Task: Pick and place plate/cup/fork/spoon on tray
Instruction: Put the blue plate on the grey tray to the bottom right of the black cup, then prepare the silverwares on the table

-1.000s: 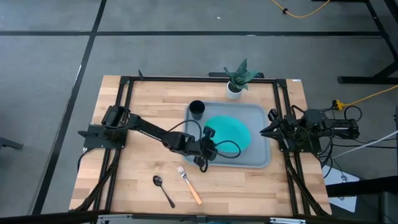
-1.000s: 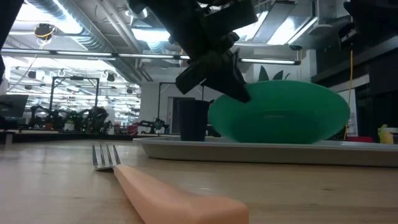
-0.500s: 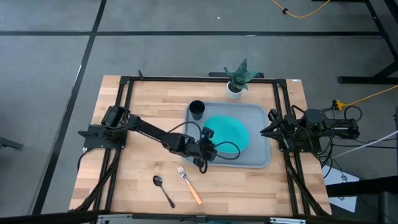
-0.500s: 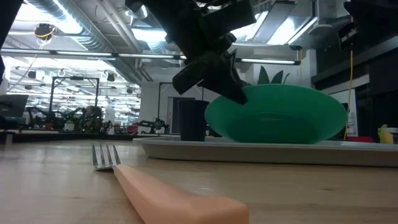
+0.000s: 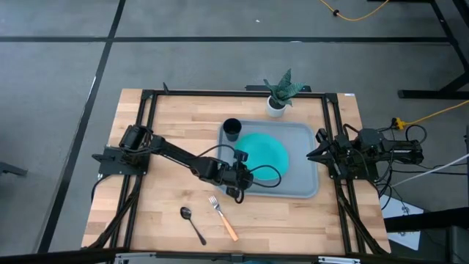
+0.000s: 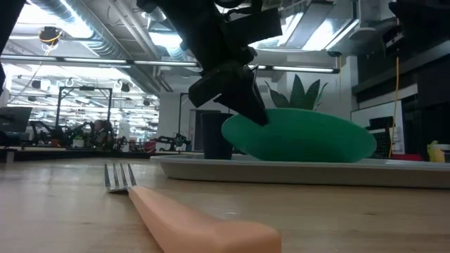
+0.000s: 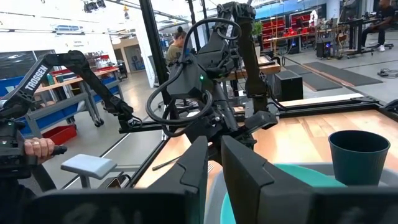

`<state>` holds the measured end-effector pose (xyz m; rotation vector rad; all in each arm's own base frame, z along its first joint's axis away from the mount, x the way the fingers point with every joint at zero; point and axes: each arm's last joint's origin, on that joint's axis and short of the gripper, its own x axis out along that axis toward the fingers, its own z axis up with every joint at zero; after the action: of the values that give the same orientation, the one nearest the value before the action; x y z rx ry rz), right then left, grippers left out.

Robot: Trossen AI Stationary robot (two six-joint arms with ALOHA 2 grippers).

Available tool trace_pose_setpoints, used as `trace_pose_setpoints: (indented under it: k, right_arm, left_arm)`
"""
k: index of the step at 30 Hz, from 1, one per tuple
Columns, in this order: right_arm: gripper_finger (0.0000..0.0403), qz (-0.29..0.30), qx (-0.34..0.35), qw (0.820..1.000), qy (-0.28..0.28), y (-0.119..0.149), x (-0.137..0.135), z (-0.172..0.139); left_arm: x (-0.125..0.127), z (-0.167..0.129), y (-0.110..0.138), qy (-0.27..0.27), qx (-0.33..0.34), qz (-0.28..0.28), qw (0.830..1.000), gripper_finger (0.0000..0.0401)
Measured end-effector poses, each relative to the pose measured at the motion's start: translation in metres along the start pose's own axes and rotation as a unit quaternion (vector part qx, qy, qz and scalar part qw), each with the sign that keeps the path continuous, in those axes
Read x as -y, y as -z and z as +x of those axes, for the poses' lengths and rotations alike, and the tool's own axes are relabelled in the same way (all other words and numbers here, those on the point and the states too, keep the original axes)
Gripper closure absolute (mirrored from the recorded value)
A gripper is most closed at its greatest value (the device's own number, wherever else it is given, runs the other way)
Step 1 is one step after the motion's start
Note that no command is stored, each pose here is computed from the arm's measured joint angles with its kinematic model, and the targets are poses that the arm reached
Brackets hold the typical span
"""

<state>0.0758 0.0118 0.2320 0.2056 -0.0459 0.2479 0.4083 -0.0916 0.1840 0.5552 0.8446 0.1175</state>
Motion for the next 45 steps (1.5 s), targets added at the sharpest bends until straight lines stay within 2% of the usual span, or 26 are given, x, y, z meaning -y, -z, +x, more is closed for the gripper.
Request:
trace_pose_setpoints:
  k: [21,31,34,38,41,45]
  right_arm:
    - [0.035,0.015,-0.013,1.0,0.017,0.003,0.001,0.0]
    - [0.035,0.016,-0.018,1.0,0.018,0.004,0.002,0.0]
    - [0.035,0.016,-0.02,1.0,0.018,0.005,0.002,0.0]
    - [0.035,0.014,-0.021,1.0,0.018,0.005,0.002,0.0]
    - [0.035,0.014,-0.022,0.999,0.019,0.005,0.002,0.0]
    - [0.035,0.027,-0.024,0.999,0.019,0.005,0.002,0.0]
  left_arm:
    - [0.002,-0.001,0.004,0.012,-0.02,-0.034,0.999,0.0302]
    - [-0.001,-0.002,0.009,0.032,-0.041,0.009,0.999,0.0301]
    - [-0.005,-0.016,0.012,0.041,-0.069,0.032,0.996,0.03]
    - [-0.017,-0.051,0.015,0.064,-0.114,0.026,0.991,0.0302]
    - [-0.026,-0.075,0.021,0.111,-0.142,-0.013,0.984,0.03]
    - [-0.033,-0.102,0.028,0.189,-0.178,-0.086,0.962,0.0302]
